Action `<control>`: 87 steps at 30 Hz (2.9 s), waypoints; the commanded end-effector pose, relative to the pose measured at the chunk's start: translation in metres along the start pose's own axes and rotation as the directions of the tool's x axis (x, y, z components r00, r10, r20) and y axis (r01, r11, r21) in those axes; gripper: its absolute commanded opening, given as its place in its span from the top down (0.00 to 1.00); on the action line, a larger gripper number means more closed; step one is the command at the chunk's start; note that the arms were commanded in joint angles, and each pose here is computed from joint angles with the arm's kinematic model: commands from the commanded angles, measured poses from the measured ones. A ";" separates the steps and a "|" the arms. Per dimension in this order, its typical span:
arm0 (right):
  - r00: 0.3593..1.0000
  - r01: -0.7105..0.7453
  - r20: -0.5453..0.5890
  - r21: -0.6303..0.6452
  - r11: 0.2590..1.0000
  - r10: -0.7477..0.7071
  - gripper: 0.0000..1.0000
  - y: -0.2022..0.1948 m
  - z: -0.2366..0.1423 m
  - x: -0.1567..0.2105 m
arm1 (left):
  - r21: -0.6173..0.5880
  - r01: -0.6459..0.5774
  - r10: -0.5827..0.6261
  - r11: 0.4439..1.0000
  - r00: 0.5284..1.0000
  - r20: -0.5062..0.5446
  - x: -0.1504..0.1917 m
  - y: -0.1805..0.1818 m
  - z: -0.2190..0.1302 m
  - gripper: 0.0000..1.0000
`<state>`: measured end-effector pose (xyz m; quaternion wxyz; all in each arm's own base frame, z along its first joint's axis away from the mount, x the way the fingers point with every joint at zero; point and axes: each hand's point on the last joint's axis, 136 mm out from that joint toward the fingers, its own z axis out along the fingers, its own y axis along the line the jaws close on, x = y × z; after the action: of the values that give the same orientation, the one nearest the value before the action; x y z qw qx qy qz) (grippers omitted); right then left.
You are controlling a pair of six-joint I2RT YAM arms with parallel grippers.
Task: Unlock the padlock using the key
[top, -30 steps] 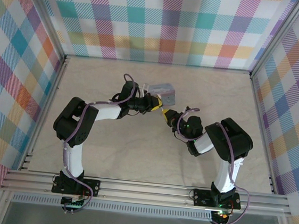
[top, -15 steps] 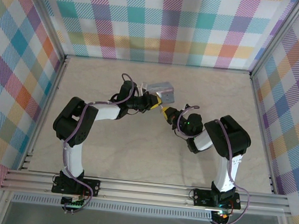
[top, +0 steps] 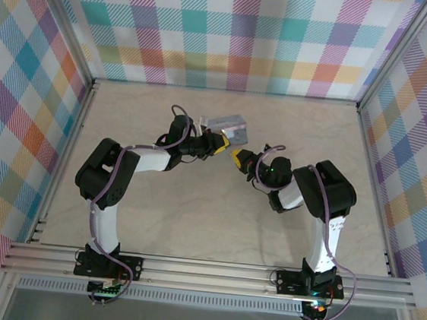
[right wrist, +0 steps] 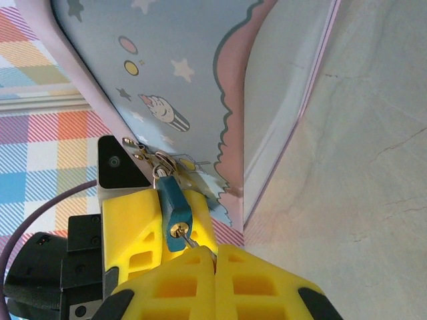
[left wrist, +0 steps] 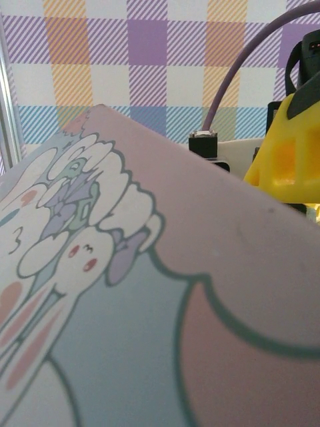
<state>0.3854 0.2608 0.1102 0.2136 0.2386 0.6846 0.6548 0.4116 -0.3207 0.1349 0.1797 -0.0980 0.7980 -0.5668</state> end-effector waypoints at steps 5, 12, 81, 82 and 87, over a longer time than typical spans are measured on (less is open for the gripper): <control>1.000 -0.009 -0.026 -0.022 1.000 0.009 1.00 0.007 0.008 -0.008 | 0.166 -0.060 0.086 0.984 0.985 -0.152 0.038 -0.050 -0.002 1.00; 0.996 0.069 -0.059 -0.035 0.997 -0.071 1.00 0.009 0.014 -0.003 | 0.177 -0.054 0.081 0.983 0.986 -0.146 0.036 -0.053 -0.002 1.00; 0.884 0.456 -0.066 -0.096 0.885 -0.462 1.00 0.027 0.013 0.035 | 0.180 -0.031 0.052 0.983 0.992 -0.113 0.024 -0.049 -0.006 1.00; 0.889 0.443 -0.080 -0.103 0.891 -0.451 1.00 0.028 0.014 0.036 | 0.180 -0.031 0.051 0.983 0.992 -0.112 0.024 -0.048 -0.006 1.00; 0.927 0.351 -0.097 -0.106 0.930 -0.361 1.00 0.031 0.016 0.035 | 0.190 -0.035 0.057 0.981 0.992 -0.111 0.024 -0.046 -0.008 1.00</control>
<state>0.3865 0.2686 0.1276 0.3403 0.1037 0.7122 0.6051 0.4143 -0.3160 0.1438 0.1827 -0.1047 0.7799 -0.5894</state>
